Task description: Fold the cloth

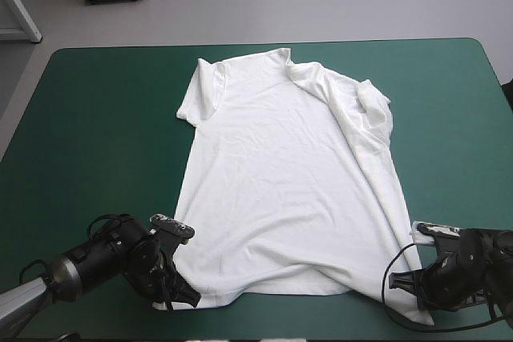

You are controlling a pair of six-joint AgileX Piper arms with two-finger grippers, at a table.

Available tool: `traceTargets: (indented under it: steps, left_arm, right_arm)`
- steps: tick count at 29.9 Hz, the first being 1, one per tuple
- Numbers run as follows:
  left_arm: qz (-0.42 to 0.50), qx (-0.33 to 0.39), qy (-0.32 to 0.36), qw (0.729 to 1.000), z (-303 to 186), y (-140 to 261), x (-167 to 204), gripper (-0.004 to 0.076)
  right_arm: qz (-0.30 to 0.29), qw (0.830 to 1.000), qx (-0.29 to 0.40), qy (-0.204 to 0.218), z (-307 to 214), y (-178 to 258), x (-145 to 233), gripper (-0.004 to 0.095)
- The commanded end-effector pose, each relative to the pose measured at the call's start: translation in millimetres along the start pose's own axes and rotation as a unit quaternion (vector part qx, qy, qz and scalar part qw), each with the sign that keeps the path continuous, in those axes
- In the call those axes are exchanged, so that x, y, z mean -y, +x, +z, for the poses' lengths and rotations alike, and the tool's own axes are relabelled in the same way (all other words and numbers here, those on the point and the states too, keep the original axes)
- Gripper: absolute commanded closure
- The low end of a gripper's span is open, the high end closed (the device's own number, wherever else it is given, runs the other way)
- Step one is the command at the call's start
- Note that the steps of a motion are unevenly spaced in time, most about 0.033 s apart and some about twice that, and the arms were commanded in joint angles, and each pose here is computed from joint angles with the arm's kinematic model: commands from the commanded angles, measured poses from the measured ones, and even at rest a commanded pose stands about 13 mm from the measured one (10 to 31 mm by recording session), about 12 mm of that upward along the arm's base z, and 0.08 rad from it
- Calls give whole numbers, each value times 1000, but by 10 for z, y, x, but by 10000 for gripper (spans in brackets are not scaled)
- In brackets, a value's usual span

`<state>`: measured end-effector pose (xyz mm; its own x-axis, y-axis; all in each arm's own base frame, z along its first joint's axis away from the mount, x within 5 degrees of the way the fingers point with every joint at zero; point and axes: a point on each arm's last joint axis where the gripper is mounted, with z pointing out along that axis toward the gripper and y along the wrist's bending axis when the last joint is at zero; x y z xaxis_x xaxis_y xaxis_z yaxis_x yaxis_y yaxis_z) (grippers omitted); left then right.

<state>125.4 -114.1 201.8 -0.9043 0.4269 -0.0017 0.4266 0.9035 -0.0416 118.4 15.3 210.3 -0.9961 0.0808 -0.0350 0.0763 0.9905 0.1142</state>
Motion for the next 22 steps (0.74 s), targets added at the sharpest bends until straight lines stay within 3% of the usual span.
traceTargets:
  steps: [1,7,13,18,22]
  left_arm:
    - [-45,44,74,995,33,-96,164,746]
    - [-44,44,75,995,4,-101,167,746]
    - [-16,98,83,992,-440,-267,222,745]
    - [19,174,46,983,-1146,-440,203,745]
    - [35,276,10,960,-1883,-524,151,746]
  right_arm:
    - [6,1000,-7,-6,-48,-15,-8,924]
    - [2,1000,18,-9,-272,-126,-46,924]
    - [-20,992,124,-25,-972,-382,-161,924]
    - [-37,968,242,-50,-1669,-498,-274,924]
    - [-56,940,329,-69,-2194,-464,-350,924]
